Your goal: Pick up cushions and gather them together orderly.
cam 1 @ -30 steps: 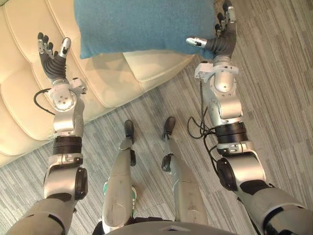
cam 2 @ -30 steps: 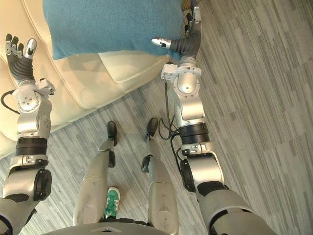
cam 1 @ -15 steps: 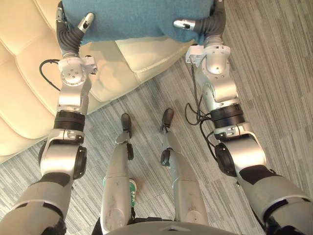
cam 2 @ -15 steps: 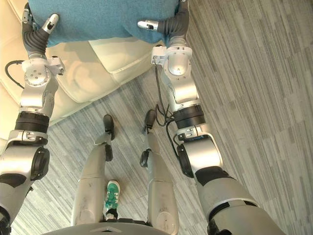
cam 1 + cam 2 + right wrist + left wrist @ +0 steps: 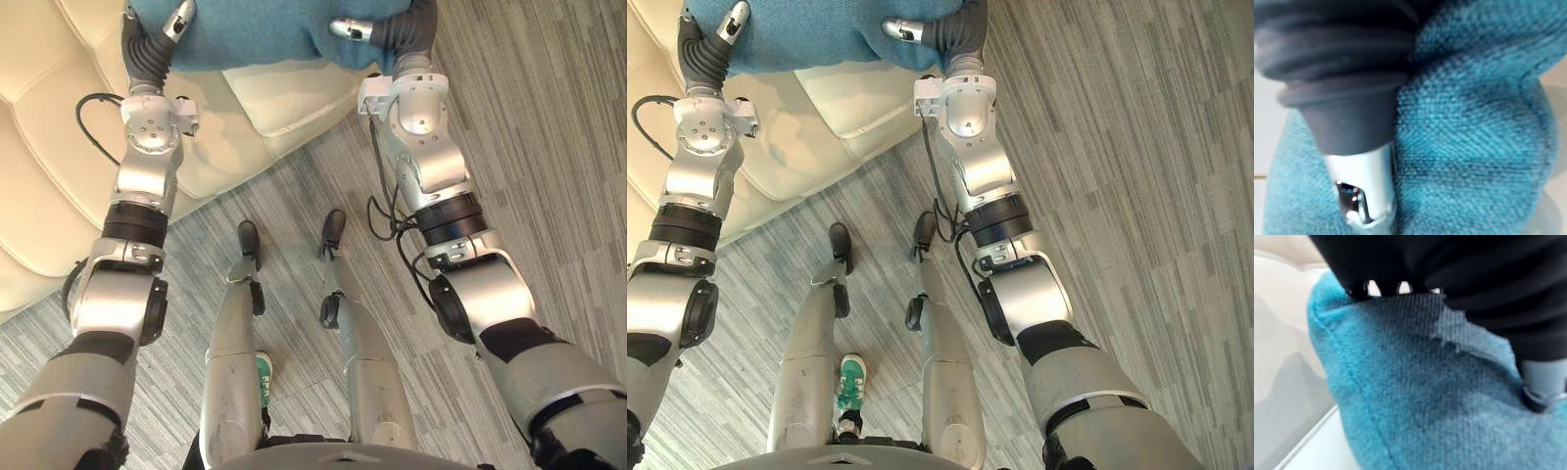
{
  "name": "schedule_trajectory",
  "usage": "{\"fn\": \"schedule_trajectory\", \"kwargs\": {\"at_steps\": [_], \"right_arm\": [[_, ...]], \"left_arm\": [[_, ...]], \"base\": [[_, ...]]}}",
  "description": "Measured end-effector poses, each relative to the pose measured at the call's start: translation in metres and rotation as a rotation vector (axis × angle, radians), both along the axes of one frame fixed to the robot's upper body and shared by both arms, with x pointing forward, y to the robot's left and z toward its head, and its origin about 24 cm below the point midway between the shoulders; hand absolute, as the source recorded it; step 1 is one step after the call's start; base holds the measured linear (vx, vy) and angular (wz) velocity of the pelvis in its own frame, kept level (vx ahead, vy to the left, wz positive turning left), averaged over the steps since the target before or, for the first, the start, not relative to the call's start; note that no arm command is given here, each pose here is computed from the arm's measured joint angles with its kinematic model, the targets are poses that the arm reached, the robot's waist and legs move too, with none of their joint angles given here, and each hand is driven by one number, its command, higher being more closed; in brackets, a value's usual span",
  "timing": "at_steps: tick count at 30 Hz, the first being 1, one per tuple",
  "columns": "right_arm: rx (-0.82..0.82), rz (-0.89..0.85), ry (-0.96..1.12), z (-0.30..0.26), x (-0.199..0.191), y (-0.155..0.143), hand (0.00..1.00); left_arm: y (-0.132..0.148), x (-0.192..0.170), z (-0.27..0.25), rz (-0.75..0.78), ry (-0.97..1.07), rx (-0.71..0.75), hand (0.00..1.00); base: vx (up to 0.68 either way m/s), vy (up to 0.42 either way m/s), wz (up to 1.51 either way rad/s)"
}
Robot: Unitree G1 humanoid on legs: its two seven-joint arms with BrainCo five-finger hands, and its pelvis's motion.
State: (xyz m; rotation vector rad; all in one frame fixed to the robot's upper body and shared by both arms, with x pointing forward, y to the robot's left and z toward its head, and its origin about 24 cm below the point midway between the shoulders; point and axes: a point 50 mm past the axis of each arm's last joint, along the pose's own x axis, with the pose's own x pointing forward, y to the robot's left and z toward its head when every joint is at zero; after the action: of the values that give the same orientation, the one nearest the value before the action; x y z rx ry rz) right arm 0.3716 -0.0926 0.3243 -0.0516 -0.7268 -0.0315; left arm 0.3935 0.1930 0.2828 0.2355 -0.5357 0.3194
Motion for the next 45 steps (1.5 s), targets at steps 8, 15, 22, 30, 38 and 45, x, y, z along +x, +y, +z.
{"fn": "schedule_trajectory", "kwargs": {"at_steps": [8, 15, 22, 30, 38, 45], "right_arm": [[0.025, 0.019, -0.038, 0.01, -0.004, -0.003, 1.0], [0.037, 0.026, -0.034, -0.001, -0.007, -0.005, 1.0], [0.1, 0.053, 0.002, -0.03, -0.016, -0.008, 1.0], [0.209, 0.069, 0.014, -0.057, -0.031, -0.018, 1.0], [0.37, 0.157, 0.155, -0.126, -0.065, -0.017, 1.0], [0.378, 0.246, 0.215, -0.165, -0.101, -0.014, 1.0]], "left_arm": [[-0.003, -0.008, 0.027, -0.014, -0.092, 0.013, 1.0], [-0.013, -0.016, 0.03, -0.061, -0.145, -0.026, 1.0], [-0.027, -0.03, 0.014, -0.113, -0.185, -0.065, 1.0], [-0.051, -0.041, -0.016, -0.2, -0.162, -0.172, 1.0], [-0.058, -0.078, -0.082, -0.241, -0.073, -0.341, 1.0], [-0.05, -0.124, -0.133, -0.231, 0.003, -0.468, 1.0]], "base": [[0.0, -0.004, 0.0], [-0.01, -0.01, 0.01], [-0.02, -0.028, 0.04], [0.02, 0.004, 0.1], [0.04, -0.006, 0.14], [0.03, -0.008, 0.03]]}}
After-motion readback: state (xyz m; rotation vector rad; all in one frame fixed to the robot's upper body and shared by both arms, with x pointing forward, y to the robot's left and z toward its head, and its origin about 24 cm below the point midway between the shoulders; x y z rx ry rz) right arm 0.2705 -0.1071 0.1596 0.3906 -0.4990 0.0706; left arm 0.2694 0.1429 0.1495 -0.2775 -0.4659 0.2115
